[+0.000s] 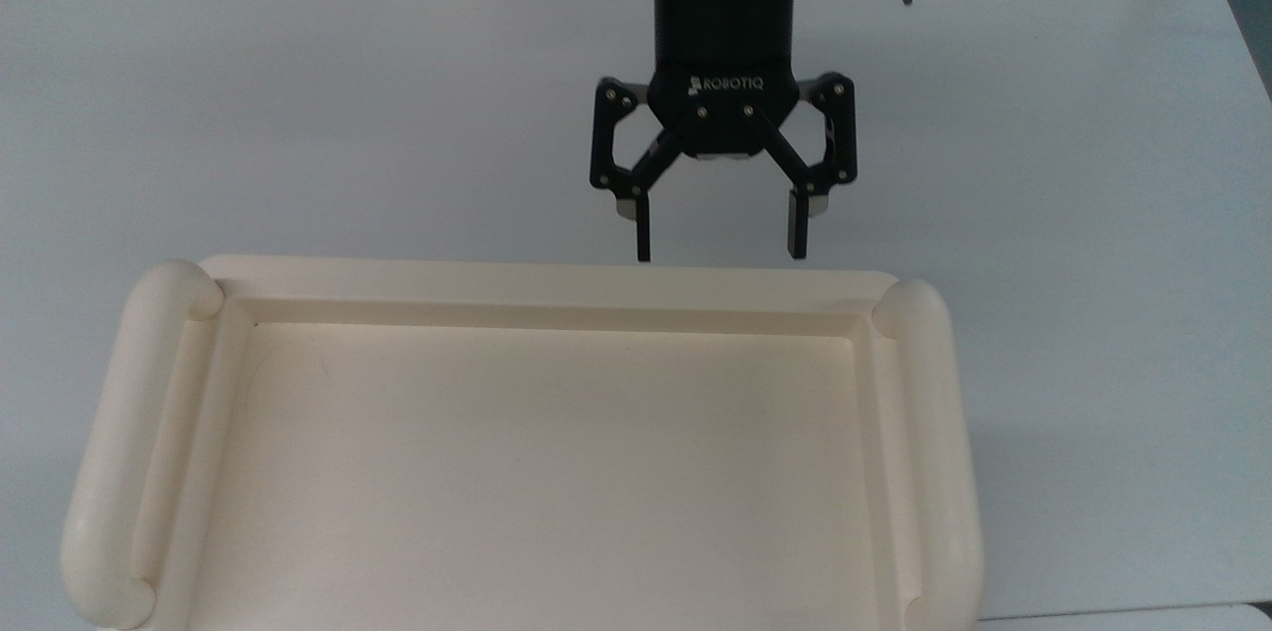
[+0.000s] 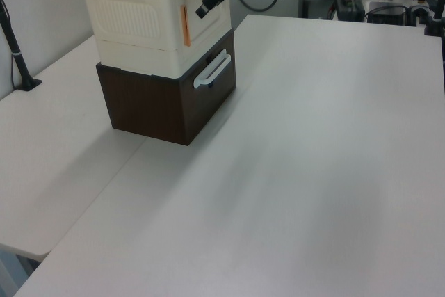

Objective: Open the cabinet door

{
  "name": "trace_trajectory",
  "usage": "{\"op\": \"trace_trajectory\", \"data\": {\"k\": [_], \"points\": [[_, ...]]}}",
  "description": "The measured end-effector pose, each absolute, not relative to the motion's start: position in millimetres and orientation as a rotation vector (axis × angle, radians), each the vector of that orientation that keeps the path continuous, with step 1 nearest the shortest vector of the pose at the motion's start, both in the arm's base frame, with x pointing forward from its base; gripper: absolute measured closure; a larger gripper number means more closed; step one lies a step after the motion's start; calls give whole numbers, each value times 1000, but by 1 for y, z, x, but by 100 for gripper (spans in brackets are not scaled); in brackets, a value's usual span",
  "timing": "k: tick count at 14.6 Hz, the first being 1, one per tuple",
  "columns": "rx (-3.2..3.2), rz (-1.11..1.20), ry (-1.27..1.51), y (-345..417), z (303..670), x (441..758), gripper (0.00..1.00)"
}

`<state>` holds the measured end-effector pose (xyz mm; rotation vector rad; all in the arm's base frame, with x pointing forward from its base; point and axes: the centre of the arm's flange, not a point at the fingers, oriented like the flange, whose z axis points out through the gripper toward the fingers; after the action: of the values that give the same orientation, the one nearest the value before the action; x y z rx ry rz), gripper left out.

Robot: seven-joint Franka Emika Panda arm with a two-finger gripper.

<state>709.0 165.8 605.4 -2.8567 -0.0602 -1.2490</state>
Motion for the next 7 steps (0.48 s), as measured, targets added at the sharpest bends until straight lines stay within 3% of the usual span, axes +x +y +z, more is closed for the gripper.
{"op": "trace_trajectory", "data": {"k": [7], "points": [[-2855, -1368, -131, 193, 588, 730, 7]]}}
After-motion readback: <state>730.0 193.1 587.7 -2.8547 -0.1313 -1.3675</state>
